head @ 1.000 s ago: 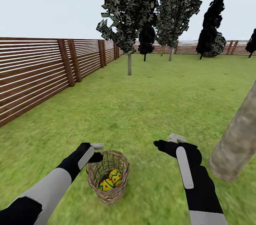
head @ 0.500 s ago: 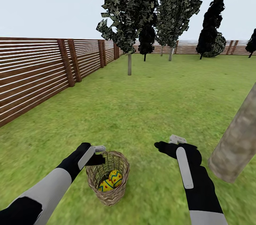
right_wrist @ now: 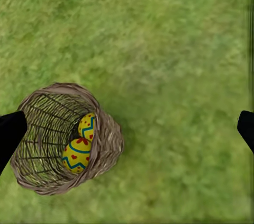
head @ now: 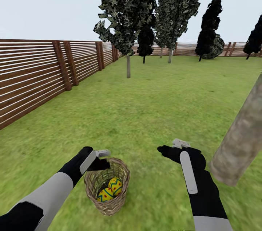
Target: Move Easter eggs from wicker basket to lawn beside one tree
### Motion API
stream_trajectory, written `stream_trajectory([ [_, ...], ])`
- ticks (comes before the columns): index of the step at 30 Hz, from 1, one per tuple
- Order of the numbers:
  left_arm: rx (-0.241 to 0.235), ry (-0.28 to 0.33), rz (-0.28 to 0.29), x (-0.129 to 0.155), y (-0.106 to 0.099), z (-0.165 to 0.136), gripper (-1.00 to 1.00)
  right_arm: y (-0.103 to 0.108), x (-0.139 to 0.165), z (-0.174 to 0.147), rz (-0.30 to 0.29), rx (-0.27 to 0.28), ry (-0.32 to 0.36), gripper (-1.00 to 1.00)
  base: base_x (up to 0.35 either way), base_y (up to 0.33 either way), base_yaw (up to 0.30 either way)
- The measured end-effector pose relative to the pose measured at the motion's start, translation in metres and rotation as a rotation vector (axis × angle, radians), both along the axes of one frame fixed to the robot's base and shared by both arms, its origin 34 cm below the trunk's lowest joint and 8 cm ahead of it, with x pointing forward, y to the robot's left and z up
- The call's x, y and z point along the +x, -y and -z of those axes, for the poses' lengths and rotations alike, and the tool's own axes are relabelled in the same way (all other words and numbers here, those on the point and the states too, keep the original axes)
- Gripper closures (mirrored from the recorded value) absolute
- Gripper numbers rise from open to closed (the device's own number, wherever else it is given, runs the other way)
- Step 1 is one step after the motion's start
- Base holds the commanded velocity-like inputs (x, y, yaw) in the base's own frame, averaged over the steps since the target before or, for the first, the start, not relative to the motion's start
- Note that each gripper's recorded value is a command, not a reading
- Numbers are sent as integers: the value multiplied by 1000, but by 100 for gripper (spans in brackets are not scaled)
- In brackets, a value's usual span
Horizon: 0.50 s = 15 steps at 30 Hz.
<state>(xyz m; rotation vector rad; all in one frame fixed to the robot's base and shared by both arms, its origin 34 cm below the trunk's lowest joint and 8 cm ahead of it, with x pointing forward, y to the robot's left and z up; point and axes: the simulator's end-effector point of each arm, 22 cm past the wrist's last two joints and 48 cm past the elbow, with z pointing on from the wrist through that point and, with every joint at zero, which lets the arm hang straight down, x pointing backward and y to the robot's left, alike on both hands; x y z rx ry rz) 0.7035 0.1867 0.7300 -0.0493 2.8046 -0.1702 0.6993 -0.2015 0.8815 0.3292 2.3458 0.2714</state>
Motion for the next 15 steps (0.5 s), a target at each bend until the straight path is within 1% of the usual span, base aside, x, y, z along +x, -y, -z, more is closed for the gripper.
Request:
stream_trajectory([
  [6,-1,2,1,0,0,-3,-100,0,0,-3,-1,2,6,-100,1,144,-219],
  [11,-1,3,0,0,0,-4,-100,-6,0,-5,-10,34,11,-100,0,254,-68],
  [15,0,4,0,0,0,-4,-100,-8,0,-6,-13,45,13,-100,0,282,-59],
])
